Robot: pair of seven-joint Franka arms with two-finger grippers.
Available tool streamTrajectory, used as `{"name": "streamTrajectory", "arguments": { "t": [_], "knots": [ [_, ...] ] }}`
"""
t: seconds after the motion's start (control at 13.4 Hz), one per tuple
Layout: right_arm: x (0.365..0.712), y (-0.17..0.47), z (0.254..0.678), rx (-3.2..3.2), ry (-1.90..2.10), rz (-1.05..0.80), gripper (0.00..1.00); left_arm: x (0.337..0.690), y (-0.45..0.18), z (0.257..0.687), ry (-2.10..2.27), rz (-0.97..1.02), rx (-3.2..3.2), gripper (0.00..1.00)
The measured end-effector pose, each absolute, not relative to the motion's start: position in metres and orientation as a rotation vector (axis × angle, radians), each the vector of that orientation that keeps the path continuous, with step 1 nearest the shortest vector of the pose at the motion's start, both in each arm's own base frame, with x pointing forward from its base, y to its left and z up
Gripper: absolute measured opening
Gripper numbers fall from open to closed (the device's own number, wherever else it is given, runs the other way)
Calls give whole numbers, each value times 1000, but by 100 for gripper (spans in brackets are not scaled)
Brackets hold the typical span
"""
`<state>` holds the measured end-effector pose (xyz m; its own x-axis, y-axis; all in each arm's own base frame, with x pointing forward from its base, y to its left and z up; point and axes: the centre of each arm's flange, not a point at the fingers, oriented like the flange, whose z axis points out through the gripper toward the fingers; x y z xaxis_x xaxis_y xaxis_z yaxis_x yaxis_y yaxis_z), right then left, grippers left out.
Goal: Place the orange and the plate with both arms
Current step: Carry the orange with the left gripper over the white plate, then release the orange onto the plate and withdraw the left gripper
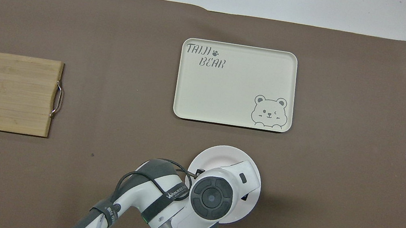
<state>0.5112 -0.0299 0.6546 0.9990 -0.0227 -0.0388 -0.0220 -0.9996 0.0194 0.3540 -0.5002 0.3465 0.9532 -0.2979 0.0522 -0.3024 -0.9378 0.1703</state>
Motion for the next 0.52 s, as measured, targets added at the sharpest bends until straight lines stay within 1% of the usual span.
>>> {"name": "streamTrajectory", "arguments": {
  "t": [0.07, 0.15, 0.22, 0.3, 0.52],
  "knots": [
    [511, -30, 655, 3122, -35, -61, 100, 354, -500, 346, -455, 31, 2933, 79],
    [511, -30, 655, 3122, -35, -61, 100, 354, -499, 346, -457, 29, 2935, 86],
    [511, -30, 655, 3122, -35, -61, 100, 356, -498, 348, -456, 32, 2934, 96],
    [511, -30, 655, 3122, -35, -61, 100, 357, -497, 350, -456, 37, 2932, 100],
    [511, -30, 655, 3122, -35, -61, 100, 361, -491, 358, -445, 26, 2939, 100]
  ]
}}
